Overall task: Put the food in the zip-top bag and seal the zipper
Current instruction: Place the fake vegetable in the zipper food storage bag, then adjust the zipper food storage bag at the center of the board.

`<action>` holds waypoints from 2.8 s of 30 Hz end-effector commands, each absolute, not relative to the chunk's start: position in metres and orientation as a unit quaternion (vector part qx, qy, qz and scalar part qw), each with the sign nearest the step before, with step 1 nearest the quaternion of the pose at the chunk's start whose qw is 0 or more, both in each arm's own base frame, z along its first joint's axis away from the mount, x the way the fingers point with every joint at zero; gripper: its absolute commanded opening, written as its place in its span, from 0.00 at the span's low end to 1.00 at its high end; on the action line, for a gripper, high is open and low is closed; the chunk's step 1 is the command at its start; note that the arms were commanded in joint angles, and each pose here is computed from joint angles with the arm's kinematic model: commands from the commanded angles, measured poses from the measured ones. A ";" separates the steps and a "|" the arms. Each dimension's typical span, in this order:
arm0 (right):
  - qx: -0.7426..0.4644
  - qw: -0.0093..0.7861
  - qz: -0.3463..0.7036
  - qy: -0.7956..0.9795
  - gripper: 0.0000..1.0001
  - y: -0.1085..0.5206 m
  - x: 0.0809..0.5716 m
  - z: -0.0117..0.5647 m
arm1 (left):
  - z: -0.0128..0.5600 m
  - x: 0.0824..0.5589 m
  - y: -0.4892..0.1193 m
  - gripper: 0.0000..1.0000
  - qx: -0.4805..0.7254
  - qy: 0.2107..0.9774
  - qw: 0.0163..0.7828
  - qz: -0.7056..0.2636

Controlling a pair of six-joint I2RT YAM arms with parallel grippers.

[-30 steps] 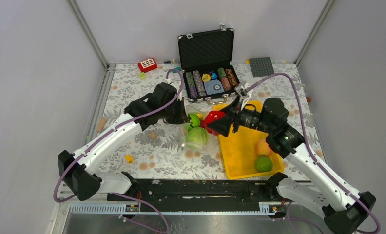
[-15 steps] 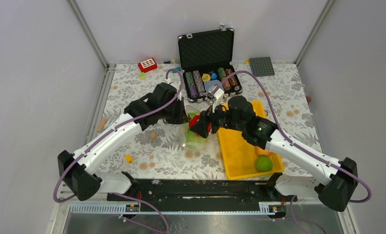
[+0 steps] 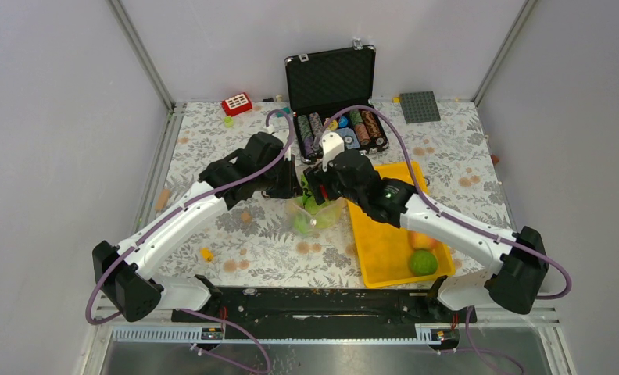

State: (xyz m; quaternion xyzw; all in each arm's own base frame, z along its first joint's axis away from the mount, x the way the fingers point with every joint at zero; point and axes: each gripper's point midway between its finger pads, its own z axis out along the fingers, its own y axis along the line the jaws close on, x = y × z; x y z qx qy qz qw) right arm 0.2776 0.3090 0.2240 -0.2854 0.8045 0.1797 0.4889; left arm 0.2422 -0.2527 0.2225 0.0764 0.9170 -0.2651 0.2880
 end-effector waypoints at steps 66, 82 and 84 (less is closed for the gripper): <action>-0.188 0.515 0.246 0.800 0.00 0.292 0.246 0.345 | 0.249 0.250 -0.222 0.01 0.032 0.913 0.329 -0.238; -0.299 0.477 0.294 0.772 0.00 0.317 0.220 0.329 | 0.252 0.234 -0.208 0.19 0.026 0.910 0.336 -0.240; -0.306 0.472 0.305 0.769 0.00 0.323 0.218 0.324 | 0.251 0.232 -0.212 0.21 0.032 0.910 0.330 -0.250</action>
